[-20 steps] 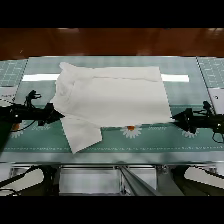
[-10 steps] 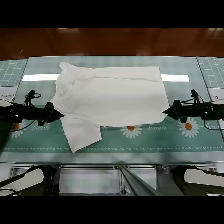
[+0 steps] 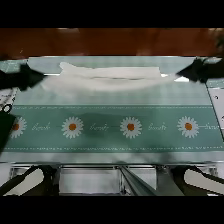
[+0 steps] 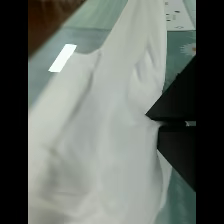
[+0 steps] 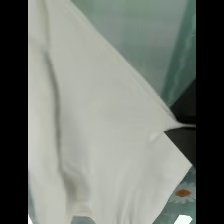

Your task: Fold the shirts.

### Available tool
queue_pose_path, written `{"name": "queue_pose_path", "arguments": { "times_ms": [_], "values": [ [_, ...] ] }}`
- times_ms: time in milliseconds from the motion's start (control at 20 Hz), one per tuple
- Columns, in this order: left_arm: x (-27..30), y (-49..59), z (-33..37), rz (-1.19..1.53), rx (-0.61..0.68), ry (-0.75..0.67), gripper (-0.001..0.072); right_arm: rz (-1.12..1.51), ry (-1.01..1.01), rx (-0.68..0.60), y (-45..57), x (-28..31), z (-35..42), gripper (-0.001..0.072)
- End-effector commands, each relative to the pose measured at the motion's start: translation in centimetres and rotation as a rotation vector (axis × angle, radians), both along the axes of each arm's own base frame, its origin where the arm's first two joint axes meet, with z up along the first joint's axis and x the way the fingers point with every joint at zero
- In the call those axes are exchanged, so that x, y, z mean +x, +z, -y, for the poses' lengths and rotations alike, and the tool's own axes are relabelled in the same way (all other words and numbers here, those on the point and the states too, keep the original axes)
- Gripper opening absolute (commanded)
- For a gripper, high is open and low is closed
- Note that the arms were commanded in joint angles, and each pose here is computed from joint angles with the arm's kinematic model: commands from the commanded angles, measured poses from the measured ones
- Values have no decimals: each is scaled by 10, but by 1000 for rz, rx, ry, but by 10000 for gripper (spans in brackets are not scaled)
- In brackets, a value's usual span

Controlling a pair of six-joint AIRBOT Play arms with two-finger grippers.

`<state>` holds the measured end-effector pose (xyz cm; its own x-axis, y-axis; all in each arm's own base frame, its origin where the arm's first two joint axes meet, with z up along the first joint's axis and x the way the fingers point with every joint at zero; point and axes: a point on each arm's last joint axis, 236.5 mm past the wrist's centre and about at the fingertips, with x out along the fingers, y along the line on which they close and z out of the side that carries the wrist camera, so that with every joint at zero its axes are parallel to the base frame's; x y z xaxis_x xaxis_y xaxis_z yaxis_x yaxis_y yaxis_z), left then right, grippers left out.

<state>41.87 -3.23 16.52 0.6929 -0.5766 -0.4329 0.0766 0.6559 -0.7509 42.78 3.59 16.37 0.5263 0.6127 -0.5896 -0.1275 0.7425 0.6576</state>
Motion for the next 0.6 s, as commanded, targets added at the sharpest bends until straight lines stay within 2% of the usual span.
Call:
{"name": "queue_pose_path", "arguments": {
  "times_ms": [0,200,350,550],
  "values": [
    [-7,176,3,409,109,31,18,400,-83,-119,177,-3,0,26],
    [-71,302,19,687,258,74,18,744,-181,-288,309,-70,-1,27],
    [-127,345,24,808,417,149,18,858,-225,-381,344,-133,-9,27],
    [-215,372,17,894,599,342,19,945,-331,-547,366,-215,-5,27]
  ]
}}
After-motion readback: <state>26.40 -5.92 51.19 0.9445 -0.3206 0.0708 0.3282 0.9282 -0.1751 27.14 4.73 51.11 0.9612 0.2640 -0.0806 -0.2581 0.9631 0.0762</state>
